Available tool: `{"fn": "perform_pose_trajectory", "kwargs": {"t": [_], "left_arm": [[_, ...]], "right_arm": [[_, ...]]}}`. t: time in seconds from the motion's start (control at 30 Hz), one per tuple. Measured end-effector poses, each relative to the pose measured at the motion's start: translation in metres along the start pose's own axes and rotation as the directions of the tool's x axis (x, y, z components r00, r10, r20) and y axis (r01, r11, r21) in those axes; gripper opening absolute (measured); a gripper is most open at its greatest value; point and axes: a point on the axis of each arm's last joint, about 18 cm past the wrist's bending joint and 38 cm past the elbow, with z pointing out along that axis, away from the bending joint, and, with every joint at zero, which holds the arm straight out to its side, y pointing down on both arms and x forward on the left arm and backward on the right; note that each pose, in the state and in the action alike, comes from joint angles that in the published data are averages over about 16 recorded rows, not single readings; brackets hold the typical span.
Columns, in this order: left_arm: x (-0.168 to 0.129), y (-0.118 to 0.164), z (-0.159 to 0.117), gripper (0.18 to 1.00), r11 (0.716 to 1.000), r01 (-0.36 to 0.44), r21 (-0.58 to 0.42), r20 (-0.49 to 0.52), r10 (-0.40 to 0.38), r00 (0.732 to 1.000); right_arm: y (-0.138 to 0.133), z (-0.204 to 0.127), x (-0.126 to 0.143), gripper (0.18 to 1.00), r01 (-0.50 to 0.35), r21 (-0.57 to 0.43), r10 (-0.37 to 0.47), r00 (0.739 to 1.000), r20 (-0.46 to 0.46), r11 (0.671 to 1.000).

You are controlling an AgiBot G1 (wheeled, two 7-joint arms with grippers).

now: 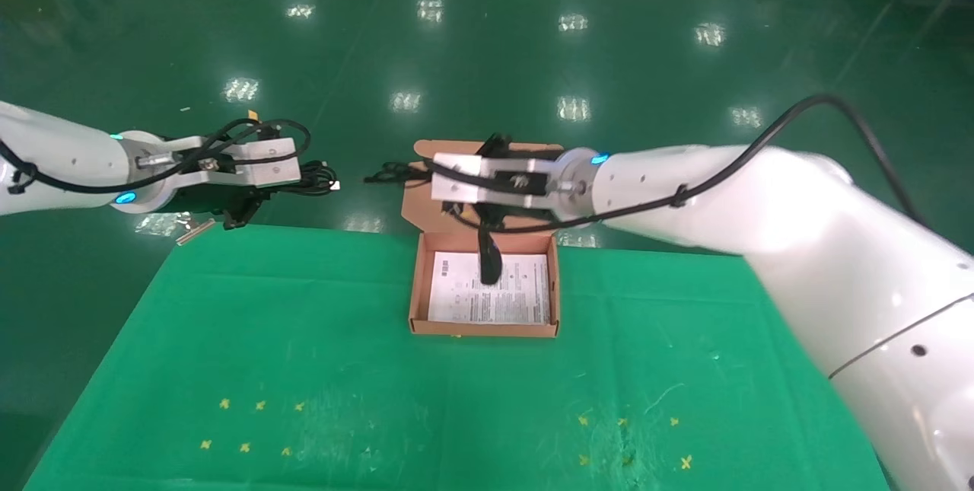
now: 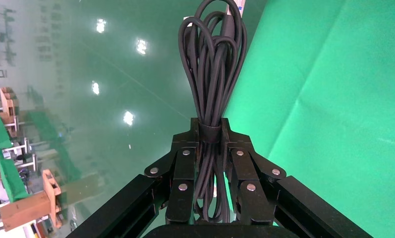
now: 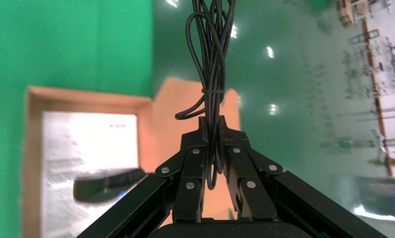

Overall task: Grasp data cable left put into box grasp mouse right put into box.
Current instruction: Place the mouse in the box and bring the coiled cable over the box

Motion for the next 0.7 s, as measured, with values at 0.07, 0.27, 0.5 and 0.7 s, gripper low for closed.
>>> {"fn": "perform_pose_trajectory", "kwargs": {"t": [0.07,0.27,0.5,0.7], "left_arm": [[0.0,0.0,0.0,0.258,1.0,0.0,-0.001,0.001,0.0,1.0],[0.001,0.0,-0.001,0.257,1.0,0.001,-0.001,0.002,-0.001,1.0],[0.001,0.0,-0.001,0.257,1.0,0.001,-0.002,0.003,-0.001,1.0],[0.001,0.0,-0.001,0.257,1.0,0.001,-0.002,0.003,-0.001,1.0]], "right_arm": [[-0.001,0.003,-0.007,0.209,-0.006,0.005,0.006,1.0,0.011,1.0],[0.001,0.013,-0.027,0.209,-0.063,0.005,0.063,0.997,0.044,0.998],[0.025,0.023,-0.055,0.209,-0.236,-0.051,0.239,0.969,0.068,0.97],[0.051,0.026,-0.075,0.209,-0.38,-0.122,0.389,0.919,0.06,0.917]]}}
